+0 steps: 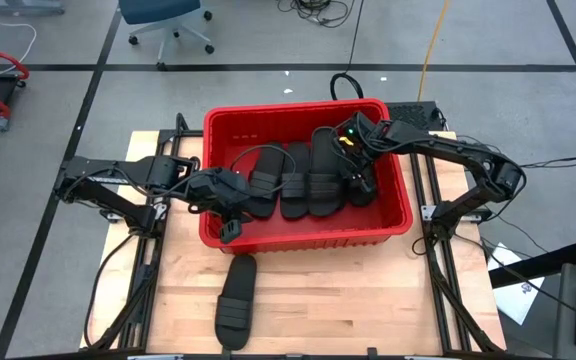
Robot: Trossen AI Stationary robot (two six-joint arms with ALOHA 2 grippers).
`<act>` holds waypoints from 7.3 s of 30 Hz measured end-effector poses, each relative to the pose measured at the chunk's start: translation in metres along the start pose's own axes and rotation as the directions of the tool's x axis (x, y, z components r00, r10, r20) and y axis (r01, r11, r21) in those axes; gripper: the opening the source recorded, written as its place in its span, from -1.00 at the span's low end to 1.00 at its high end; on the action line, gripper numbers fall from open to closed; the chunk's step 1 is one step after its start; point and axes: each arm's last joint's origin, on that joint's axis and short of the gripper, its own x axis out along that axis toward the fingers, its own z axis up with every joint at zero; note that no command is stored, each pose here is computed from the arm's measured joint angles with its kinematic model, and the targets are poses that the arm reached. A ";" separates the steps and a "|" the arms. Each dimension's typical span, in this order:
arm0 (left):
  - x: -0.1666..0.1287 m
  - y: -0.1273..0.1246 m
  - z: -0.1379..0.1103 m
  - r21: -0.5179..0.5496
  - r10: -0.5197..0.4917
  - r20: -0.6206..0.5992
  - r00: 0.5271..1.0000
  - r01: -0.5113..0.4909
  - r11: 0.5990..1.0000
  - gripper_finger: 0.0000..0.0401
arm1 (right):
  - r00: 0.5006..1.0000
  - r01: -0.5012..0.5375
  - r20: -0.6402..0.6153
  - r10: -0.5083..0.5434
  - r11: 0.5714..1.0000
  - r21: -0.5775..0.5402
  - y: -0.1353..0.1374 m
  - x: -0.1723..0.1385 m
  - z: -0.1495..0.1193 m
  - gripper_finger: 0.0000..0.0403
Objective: Pick and place slides into bin
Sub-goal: Put the black slide into the red bin
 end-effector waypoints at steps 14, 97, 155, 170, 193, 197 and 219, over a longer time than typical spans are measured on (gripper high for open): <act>0.000 0.000 0.000 -0.002 -0.001 0.000 1.000 0.001 1.000 -0.34 | 0.998 0.040 -0.046 -0.040 0.999 -0.002 -0.002 0.000 -0.001 -0.41; 0.126 -0.048 -0.188 -0.112 -0.324 -0.325 0.889 0.304 0.946 -0.35 | 0.859 -0.059 0.511 -0.031 0.986 0.159 0.146 -0.108 0.126 -0.10; 0.138 -0.074 -0.201 -0.211 -0.453 -0.349 0.820 0.403 0.891 -0.92 | 0.842 0.025 0.525 -0.125 0.981 0.192 0.142 -0.111 0.129 -0.10; 0.132 -0.086 -0.190 -0.263 -0.568 -0.260 0.781 0.509 0.820 -0.99 | 0.840 0.027 0.528 -0.126 0.981 0.192 0.142 -0.111 0.129 -0.10; 0.076 -0.099 -0.181 -0.342 -0.730 -0.140 0.669 0.659 0.670 -1.00 | 0.840 0.027 0.528 -0.126 0.981 0.192 0.142 -0.111 0.129 -0.10; 0.061 -0.103 -0.178 -0.352 -0.762 -0.119 0.636 0.691 0.631 -1.00 | 0.840 0.027 0.528 -0.126 0.981 0.192 0.142 -0.111 0.129 -0.10; -0.072 -0.107 -0.084 -0.023 -0.565 0.056 0.823 0.567 0.823 -1.00 | 0.840 0.027 0.528 -0.126 0.981 0.192 0.142 -0.111 0.129 -0.10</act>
